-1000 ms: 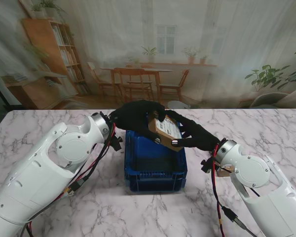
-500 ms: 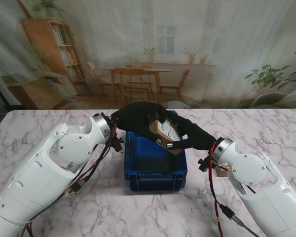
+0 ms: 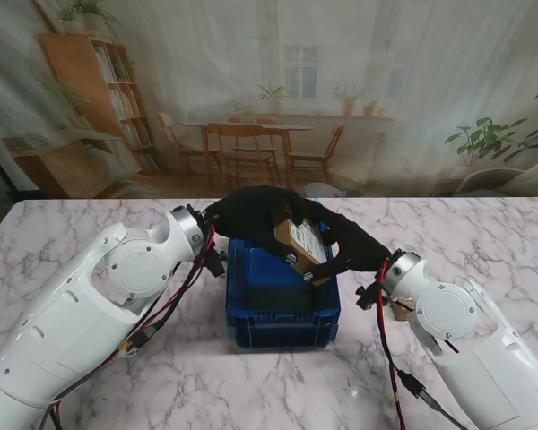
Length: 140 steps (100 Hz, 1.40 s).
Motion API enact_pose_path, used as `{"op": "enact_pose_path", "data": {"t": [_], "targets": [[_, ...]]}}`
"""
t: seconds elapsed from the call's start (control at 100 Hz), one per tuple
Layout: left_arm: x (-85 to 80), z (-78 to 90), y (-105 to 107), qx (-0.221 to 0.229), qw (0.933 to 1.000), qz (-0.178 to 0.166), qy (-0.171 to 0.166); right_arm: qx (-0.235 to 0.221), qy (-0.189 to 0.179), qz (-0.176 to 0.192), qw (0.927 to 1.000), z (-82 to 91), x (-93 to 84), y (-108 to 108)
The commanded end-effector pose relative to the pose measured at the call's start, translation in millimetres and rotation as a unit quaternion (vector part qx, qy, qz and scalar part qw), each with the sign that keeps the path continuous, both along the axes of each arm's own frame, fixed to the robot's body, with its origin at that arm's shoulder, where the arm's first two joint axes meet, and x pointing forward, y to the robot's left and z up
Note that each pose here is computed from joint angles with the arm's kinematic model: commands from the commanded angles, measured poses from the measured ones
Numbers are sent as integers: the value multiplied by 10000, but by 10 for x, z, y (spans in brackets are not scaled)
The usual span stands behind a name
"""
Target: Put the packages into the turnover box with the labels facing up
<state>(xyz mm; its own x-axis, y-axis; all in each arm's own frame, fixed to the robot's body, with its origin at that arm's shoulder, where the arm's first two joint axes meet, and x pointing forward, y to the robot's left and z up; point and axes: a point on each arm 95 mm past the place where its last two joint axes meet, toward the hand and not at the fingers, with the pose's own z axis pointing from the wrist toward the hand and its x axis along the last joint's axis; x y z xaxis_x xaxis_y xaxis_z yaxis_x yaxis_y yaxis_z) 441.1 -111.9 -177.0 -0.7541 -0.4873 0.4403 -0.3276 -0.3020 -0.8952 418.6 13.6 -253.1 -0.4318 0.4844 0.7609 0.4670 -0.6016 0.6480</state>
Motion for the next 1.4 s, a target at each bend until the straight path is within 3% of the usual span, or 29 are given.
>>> {"op": "enact_pose_path", "data": {"t": [0.0,0.68,1.12,1.39], "targets": [[0,-53,-26,82,9999,-55,114,103,-47,-9,9999,15,-7,63],[79,-94,76,-86,9995,-1,319,185,-134,-466,9987,55,-8,55],[130,36,253,-495,9979,412,17,98,-128,-673,9976,38,-4,-6],[176,83,618,-780,9914,1017,-259,51,-213,-842,9962,71,23,-63]]}}
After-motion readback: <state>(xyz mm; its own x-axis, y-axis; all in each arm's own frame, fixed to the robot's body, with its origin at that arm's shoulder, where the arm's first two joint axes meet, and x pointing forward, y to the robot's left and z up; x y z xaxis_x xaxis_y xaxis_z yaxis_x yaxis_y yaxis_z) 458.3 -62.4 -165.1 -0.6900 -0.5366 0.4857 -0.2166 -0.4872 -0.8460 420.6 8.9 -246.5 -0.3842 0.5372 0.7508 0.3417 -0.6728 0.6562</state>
